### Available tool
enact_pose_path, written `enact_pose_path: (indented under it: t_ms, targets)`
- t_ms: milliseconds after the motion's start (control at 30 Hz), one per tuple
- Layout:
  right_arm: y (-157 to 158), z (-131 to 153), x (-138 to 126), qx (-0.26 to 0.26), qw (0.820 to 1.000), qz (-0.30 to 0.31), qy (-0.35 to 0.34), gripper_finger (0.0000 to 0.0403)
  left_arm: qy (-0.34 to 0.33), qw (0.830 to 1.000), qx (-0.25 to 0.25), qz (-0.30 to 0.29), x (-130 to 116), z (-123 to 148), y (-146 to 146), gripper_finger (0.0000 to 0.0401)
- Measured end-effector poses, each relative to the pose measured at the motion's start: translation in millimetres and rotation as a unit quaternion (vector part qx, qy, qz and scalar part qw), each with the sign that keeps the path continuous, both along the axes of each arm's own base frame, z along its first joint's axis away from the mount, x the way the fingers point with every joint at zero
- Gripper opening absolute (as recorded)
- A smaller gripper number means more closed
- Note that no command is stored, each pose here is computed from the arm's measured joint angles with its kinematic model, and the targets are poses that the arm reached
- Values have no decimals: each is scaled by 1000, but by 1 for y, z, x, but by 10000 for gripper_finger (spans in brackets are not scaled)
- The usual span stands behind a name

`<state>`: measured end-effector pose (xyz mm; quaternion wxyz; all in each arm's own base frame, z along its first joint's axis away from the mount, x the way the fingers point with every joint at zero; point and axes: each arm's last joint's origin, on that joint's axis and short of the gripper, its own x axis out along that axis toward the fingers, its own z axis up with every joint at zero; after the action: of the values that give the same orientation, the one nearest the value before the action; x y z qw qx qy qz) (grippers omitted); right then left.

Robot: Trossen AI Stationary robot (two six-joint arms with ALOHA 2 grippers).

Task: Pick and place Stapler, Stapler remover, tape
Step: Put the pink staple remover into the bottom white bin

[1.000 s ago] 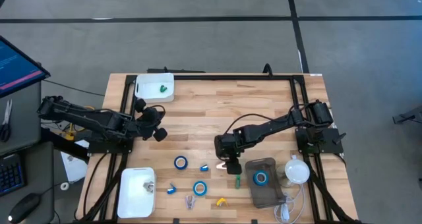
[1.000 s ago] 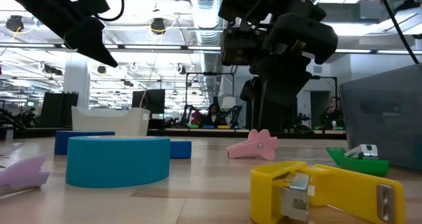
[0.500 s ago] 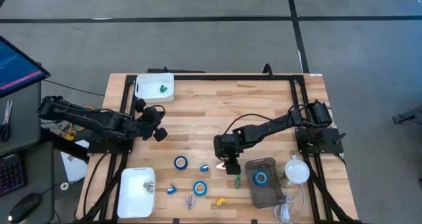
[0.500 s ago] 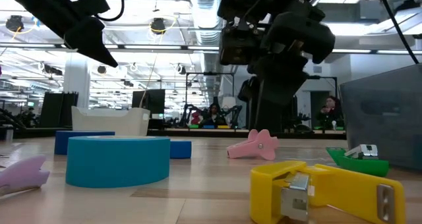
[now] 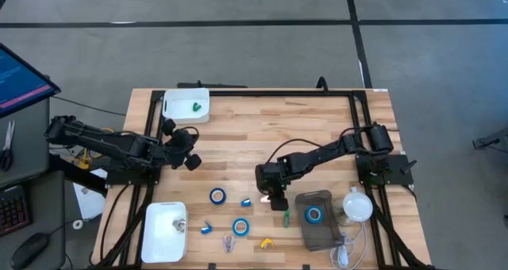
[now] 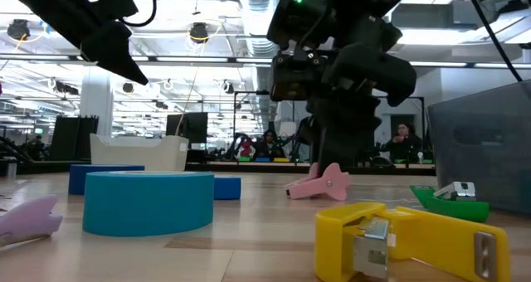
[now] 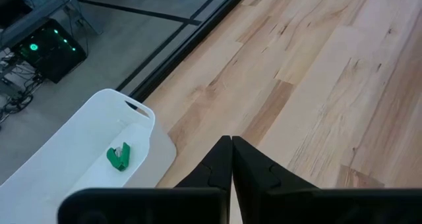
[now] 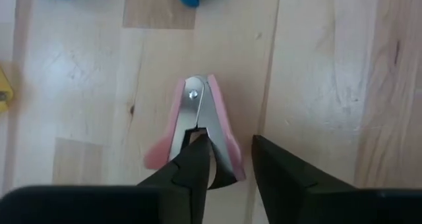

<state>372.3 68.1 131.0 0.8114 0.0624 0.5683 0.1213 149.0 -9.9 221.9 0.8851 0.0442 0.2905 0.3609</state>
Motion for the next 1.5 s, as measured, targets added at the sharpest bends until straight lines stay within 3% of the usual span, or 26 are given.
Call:
enact_pose_path:
  t_ms: [267,767,933,1300,1500]
  targets:
    - [-1,6,5,-3,1000,11,-12,43,0,1000,0,0,0,0,0,4]
    - [-29,35,28,-51,995,38,-78,41,-16,1000,-15,-9,3,2,-1,3]
    - [-41,45,40,-57,989,24,-133,49,-18,1000,-10,-4,2,2,-1,2]
    - [-22,94,66,-74,965,67,-243,45,-19,1000,-5,1,2,2,0,3]
    - [-27,108,68,-135,953,60,-265,43,-87,996,-30,-22,12,12,-4,3]
